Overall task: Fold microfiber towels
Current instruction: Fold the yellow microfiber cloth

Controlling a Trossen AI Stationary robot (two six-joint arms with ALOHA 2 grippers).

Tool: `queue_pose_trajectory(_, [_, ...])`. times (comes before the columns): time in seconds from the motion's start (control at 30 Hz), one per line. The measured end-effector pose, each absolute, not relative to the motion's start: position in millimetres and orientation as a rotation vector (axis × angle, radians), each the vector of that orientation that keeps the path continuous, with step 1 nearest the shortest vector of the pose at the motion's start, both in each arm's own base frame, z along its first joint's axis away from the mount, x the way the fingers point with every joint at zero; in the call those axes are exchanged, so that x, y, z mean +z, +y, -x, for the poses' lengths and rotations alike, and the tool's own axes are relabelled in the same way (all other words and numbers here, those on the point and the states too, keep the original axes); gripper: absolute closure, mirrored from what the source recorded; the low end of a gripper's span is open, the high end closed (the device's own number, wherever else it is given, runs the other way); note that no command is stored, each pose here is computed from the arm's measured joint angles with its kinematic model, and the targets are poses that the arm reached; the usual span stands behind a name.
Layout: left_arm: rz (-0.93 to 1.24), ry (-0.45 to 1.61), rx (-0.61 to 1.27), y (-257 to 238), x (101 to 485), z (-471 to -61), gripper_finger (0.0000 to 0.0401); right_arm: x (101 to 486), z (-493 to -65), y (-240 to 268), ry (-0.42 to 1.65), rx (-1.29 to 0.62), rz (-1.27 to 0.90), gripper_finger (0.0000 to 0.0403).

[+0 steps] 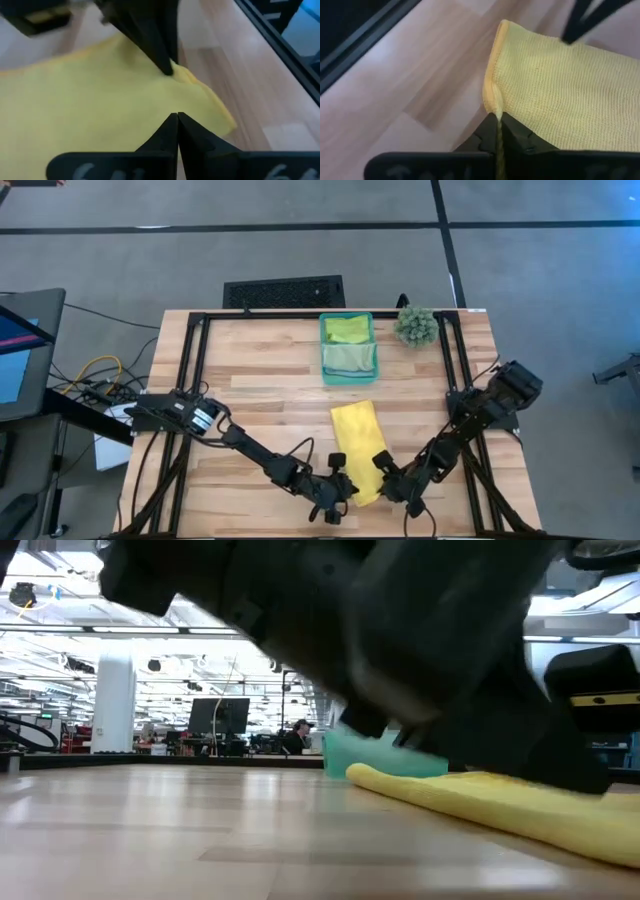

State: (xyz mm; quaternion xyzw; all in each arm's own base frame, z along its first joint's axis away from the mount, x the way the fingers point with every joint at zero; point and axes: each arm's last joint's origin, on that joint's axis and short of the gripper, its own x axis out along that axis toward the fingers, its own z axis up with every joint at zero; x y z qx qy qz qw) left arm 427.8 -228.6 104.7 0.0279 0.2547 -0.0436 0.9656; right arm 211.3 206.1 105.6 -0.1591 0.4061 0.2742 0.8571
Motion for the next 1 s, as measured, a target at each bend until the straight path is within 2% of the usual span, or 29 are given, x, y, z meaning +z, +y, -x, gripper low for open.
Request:
queue_pose_trajectory(0.33, [0.036,0.620,-0.115,-221,99,-429,0.0401,109,-202,215,0.870,0.724,0.297,0.0389])
queue_pose_trajectory(0.5, [0.029,0.617,-0.134,-223,100,-428,0.0401,114,-199,218,0.877,0.783,0.253,0.0381])
queue_pose_trajectory(0.6, [-0.002,0.568,-0.137,-232,114,-435,0.0401,122,-197,218,0.866,0.823,0.221,0.0379])
queue_pose_trajectory(0.8, [-0.074,0.543,0.036,-231,135,-444,0.0401,133,-189,225,0.825,0.868,0.216,0.0386])
queue_pose_trajectory(1.0, [-0.031,0.615,0.088,-211,118,-443,0.0401,136,-182,231,0.809,0.902,0.224,0.0380])
